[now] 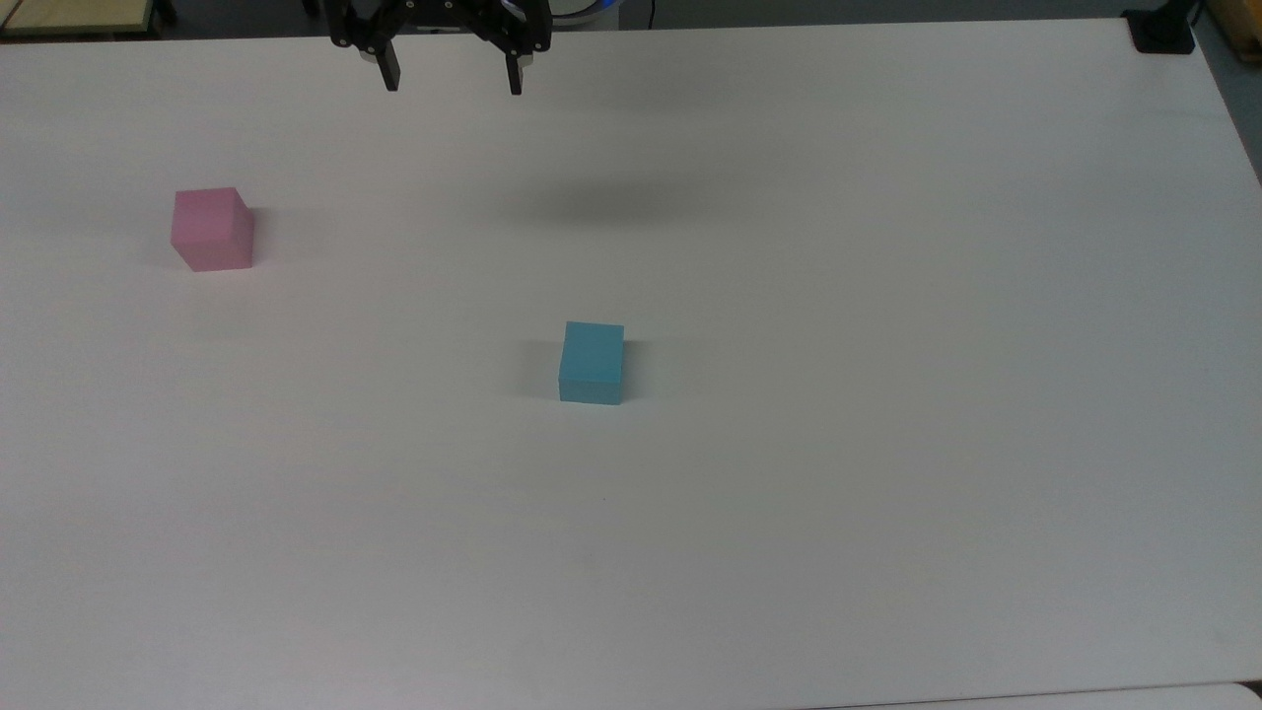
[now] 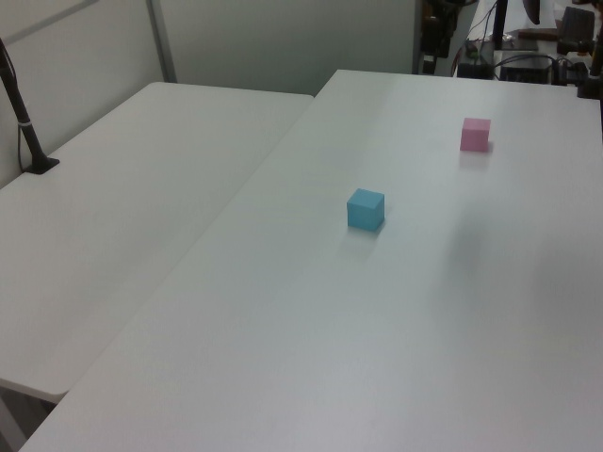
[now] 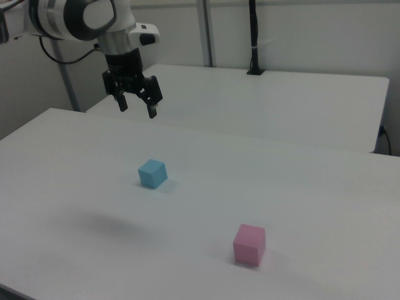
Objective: Put blue cube on pink cube
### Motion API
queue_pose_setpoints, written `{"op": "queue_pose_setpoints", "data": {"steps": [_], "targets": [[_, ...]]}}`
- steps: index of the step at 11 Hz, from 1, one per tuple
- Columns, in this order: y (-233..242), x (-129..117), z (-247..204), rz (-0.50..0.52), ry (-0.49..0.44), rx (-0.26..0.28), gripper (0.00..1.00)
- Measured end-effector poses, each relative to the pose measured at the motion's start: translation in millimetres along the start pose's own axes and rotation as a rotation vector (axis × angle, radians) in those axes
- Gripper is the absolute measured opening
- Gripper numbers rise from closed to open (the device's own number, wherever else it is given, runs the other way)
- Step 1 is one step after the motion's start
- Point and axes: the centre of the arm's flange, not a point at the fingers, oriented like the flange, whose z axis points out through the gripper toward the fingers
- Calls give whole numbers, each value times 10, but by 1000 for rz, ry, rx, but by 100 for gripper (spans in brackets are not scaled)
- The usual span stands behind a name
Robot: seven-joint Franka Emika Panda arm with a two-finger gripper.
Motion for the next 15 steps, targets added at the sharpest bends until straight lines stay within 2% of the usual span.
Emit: {"op": "queue_pose_setpoints", "data": {"steps": [11,15], "targets": [[-25,-2,-23,-4,4,0,100],[-164,96,148,-27,-2,0,100]]}}
